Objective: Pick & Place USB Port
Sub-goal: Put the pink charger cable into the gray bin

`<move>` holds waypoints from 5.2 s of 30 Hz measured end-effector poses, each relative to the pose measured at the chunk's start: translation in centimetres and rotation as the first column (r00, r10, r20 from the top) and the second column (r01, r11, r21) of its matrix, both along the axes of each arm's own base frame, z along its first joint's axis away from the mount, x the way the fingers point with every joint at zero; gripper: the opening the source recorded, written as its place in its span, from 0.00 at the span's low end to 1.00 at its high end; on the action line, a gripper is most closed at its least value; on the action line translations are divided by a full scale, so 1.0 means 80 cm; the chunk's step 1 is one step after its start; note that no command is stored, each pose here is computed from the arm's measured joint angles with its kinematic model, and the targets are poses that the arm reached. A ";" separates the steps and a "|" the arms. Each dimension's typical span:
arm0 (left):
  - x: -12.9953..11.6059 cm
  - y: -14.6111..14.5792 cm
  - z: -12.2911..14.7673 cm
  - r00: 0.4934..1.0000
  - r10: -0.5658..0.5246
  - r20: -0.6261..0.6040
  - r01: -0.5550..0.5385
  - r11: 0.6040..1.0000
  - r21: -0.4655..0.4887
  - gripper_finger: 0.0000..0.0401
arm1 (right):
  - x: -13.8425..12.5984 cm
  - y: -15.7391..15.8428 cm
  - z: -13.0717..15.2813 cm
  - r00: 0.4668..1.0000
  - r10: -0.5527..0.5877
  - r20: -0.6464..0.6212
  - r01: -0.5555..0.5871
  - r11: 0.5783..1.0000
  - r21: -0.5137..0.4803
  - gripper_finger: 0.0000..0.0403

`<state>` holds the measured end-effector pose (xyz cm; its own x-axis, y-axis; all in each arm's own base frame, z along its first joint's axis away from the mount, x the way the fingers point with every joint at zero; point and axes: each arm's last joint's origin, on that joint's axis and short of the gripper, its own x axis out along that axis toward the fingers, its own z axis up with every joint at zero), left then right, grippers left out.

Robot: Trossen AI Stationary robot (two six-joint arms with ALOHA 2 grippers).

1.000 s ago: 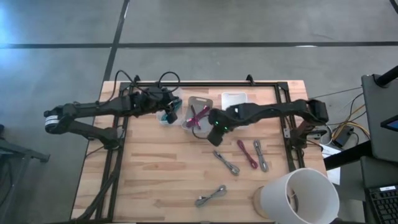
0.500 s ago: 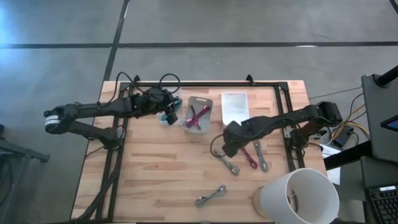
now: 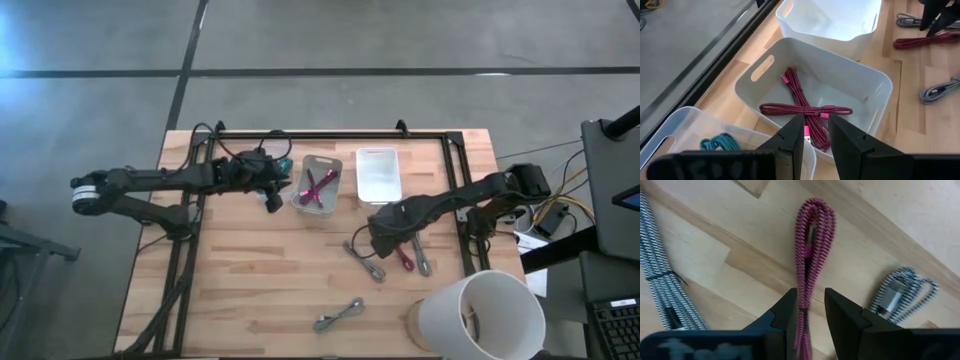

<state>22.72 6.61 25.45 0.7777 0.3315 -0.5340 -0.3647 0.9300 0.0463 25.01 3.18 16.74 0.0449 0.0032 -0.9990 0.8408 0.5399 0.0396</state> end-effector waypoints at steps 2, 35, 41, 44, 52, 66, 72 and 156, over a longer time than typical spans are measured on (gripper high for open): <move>0.000 0.000 -0.002 1.000 0.000 0.010 0.000 1.000 0.003 0.23 | 0.001 0.000 -0.005 1.000 -0.010 0.023 0.010 1.000 0.003 0.22; 0.004 -0.007 -0.005 0.991 -0.092 0.100 0.103 0.989 -0.102 0.23 | 0.088 0.000 0.080 0.791 0.393 0.469 -0.191 0.887 -0.421 0.06; 0.007 -0.015 -0.016 0.953 -0.196 0.230 0.222 0.971 -0.093 0.23 | 0.100 0.000 0.108 0.731 0.513 0.449 -0.230 0.806 -0.545 0.06; 0.004 -0.017 -0.028 0.928 -0.224 0.297 0.257 0.963 -0.076 0.23 | 0.099 -0.003 0.118 0.698 0.586 0.411 -0.272 0.749 -0.605 0.06; -0.010 -0.023 -0.052 0.844 -0.267 0.465 0.307 0.952 -0.010 0.23 | 0.099 -0.043 0.113 0.523 0.642 0.561 -0.175 0.725 -0.666 0.06; 0.029 -0.017 -0.056 0.846 -0.269 0.460 0.322 0.946 -0.038 0.28 | 0.119 -0.082 0.066 0.250 0.658 0.710 -0.085 0.746 -0.661 0.06; 0.057 -0.011 -0.065 0.867 -0.256 0.428 0.318 0.945 -0.078 0.46 | 0.117 -0.081 0.070 0.251 0.665 0.704 -0.090 0.740 -0.667 0.06; 0.095 0.045 -0.053 0.991 -0.109 0.072 0.123 0.962 -0.242 0.04 | 0.082 -0.073 0.073 0.520 0.646 0.559 -0.177 0.721 -0.669 0.41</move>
